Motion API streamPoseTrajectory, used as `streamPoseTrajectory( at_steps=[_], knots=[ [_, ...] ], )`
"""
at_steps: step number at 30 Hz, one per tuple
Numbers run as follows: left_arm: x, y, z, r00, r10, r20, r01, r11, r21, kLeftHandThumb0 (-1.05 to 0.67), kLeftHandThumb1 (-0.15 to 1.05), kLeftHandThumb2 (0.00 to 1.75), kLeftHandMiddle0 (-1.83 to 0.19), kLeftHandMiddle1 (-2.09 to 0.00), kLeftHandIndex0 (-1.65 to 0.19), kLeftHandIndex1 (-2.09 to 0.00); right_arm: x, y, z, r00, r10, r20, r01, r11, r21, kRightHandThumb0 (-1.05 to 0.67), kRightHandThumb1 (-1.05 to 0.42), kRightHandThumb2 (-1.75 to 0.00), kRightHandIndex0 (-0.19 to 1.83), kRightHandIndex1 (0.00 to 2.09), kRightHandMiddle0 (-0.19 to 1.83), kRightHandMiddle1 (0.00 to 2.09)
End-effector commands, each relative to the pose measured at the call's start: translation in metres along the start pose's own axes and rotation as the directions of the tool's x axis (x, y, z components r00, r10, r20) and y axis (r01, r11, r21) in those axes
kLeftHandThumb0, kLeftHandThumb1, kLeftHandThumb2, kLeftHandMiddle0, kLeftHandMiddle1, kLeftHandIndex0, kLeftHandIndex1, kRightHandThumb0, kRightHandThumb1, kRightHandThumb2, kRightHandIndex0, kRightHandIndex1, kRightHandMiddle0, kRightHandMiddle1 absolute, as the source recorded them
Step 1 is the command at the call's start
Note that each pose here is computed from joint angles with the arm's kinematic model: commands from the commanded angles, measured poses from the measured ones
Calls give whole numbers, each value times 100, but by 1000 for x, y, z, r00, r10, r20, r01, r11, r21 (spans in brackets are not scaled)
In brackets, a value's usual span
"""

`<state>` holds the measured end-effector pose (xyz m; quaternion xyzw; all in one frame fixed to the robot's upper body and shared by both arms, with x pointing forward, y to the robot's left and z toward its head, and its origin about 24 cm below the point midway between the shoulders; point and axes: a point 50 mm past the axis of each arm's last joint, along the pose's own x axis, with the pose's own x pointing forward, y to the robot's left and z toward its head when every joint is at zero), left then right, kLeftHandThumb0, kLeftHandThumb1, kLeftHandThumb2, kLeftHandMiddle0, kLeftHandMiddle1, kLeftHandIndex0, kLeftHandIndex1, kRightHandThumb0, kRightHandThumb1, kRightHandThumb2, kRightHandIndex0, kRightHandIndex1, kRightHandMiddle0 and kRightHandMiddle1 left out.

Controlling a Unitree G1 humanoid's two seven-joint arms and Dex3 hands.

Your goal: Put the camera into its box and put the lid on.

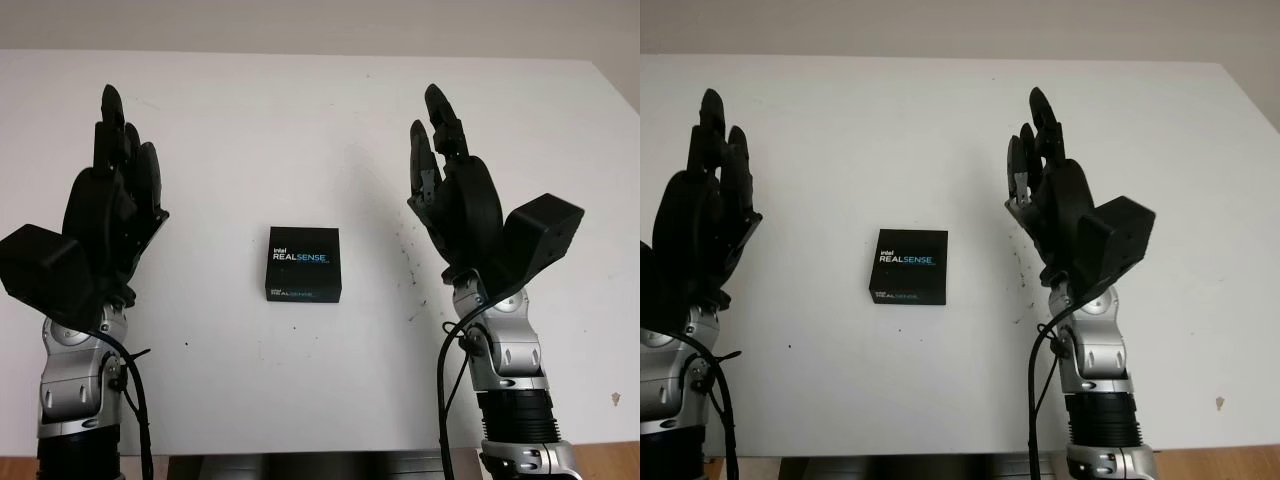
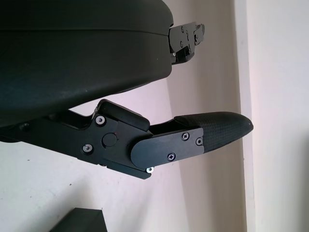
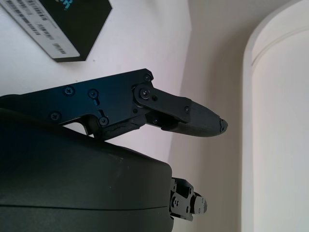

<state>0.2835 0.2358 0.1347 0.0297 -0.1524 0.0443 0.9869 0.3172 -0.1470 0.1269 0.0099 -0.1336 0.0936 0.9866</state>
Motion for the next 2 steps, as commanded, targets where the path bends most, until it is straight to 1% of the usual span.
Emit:
streamPoseTrajectory(
  at_steps=[1, 2],
  knots=[
    [0, 0, -1, 1000, 19, 17, -19, 1000, -23, -76, 105, 65, 19, 0, 19, 0, -3, 1, -3, 1000, 3, -9, -4, 1000, -13, -68, -105, -67, -19, 0, -19, 3],
    [-1, 0, -2, 1000, 23, 18, -22, 999, -30, -75, 105, 67, 19, 0, 19, 0, -4, 1, -4, 1000, 3, -12, -3, 1000, -11, -69, -105, -66, -19, 0, -19, 3]
  ],
)
